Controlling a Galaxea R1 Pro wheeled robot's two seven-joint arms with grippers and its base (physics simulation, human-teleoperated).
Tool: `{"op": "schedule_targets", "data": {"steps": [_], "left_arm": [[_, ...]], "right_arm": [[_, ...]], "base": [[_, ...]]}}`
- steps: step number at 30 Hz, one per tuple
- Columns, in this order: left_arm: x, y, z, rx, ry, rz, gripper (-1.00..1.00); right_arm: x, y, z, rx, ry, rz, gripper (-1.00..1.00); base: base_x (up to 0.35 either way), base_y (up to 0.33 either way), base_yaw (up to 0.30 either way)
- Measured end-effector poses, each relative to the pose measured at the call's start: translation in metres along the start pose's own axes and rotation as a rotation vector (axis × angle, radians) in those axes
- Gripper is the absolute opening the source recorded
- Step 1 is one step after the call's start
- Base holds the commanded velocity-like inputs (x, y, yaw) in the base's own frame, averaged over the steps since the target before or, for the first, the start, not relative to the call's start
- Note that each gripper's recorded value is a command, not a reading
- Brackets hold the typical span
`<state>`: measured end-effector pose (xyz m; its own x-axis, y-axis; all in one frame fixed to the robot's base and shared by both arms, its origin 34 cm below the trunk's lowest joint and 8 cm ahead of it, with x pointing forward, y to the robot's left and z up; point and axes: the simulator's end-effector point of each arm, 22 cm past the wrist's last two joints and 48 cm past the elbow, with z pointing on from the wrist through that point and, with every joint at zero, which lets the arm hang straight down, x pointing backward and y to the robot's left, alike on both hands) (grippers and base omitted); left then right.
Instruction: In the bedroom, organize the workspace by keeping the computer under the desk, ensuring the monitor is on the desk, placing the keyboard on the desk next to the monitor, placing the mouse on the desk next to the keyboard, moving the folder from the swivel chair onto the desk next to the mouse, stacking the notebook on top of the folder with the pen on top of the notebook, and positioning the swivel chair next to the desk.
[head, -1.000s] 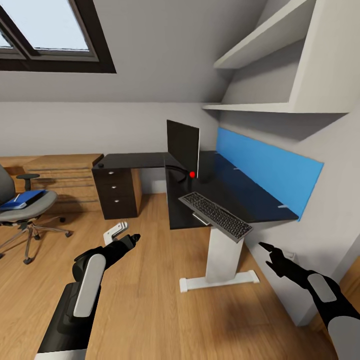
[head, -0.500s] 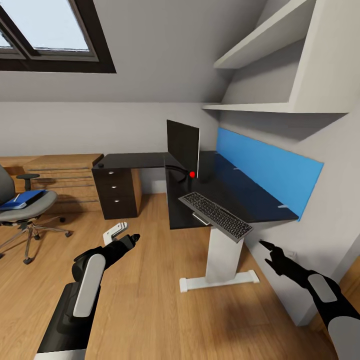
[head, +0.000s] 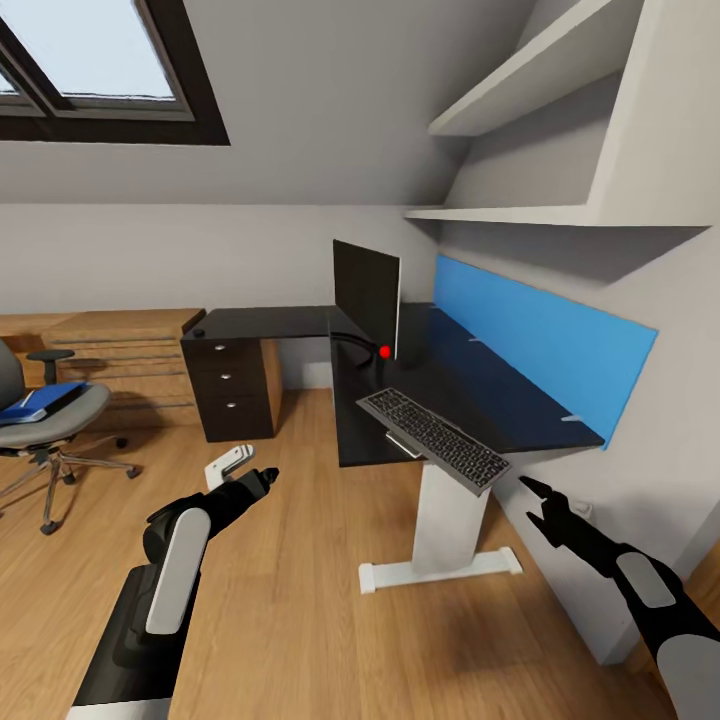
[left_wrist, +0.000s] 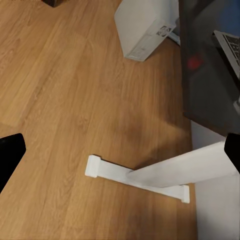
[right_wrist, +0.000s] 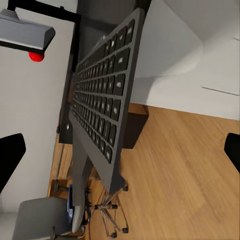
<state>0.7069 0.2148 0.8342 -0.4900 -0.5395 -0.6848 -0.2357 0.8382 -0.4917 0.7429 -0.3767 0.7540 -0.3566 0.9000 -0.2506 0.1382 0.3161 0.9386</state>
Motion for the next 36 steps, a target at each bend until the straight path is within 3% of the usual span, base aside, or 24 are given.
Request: {"op": "schedule_targets", "data": {"steps": [6, 13, 36], "left_arm": [[0.001, -0.001, 0.001, 0.002, 0.003, 0.002, 1.00], [0.001, -0.001, 0.000, 0.003, 0.002, 0.002, 1.00], [0.001, -0.002, 0.001, 0.005, 0.003, 0.003, 1.00]], "right_arm": [[0.001, -0.005, 0.000, 0.013, -0.002, 0.004, 1.00], [0.007, -0.027, -0.003, 0.066, 0.002, 0.040, 1.00], [0.008, -0.032, -0.003, 0.077, -0.002, 0.053, 1.00]], "base": [[0.067, 0.000, 0.000], [0.083, 0.000, 0.000], [0.119, 0.020, 0.000]]}}
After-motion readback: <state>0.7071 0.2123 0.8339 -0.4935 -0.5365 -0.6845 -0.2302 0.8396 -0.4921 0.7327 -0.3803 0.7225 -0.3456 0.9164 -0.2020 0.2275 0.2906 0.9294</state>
